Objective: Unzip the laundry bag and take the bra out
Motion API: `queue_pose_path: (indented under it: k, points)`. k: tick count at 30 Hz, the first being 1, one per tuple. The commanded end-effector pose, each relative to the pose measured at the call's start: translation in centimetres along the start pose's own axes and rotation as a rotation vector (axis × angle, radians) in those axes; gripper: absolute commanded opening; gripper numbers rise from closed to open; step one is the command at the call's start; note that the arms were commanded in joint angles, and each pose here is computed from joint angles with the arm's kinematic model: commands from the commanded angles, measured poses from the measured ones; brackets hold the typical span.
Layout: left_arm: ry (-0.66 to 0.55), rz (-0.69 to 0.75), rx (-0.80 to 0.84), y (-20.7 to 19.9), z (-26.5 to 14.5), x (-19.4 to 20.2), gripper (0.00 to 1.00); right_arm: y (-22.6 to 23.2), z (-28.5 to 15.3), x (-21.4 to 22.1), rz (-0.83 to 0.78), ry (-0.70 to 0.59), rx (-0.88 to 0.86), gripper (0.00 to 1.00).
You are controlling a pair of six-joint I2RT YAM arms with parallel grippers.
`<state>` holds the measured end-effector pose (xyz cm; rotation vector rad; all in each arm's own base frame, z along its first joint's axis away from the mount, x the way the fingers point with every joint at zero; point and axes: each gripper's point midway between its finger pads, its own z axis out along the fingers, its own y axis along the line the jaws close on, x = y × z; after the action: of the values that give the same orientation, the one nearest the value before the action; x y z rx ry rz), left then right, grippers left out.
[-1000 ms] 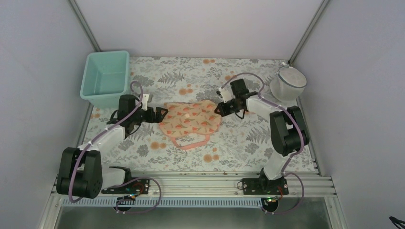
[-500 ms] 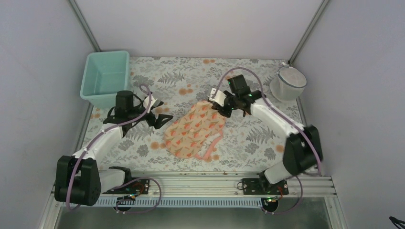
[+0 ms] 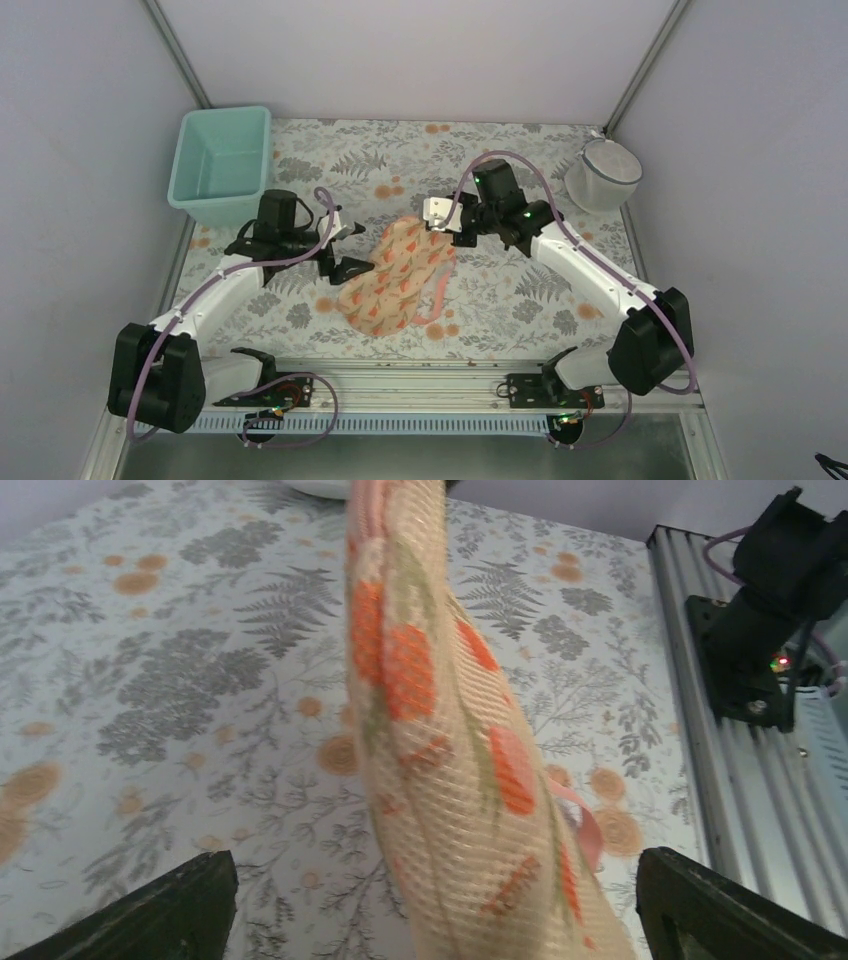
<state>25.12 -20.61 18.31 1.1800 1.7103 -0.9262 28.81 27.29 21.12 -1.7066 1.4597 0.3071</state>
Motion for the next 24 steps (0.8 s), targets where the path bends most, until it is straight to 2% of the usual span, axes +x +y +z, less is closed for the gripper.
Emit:
queue_pose_path:
  k: [1,7,14,16,20,24]
  points:
    - [-0.006,0.001,0.095,-2.0,0.4,0.0,0.96,-2.1,-0.3,-2.3,-0.099,-0.049,0.058,0.04]
    - [0.006,-0.015,0.088,-2.1,1.0,0.4,0.60,-2.3,-0.4,-3.4,-0.133,-0.079,0.063,0.04]
    - [0.041,-0.042,0.085,-2.4,1.6,2.1,0.50,-2.5,-1.7,-5.1,-0.153,-0.148,0.086,0.04]
    - [0.045,-0.047,0.085,-2.6,1.6,2.4,0.39,-2.6,-1.9,-5.3,-0.154,-0.158,0.090,0.04]
    - [0.042,-0.051,0.088,-2.7,1.5,2.5,0.05,-2.8,-2.5,-5.8,-0.153,-0.187,0.095,0.04]
    - [0.010,-0.054,0.115,-3.2,1.4,1.5,0.02,-3.3,-3.0,-6.5,-0.127,-0.221,0.113,0.04]
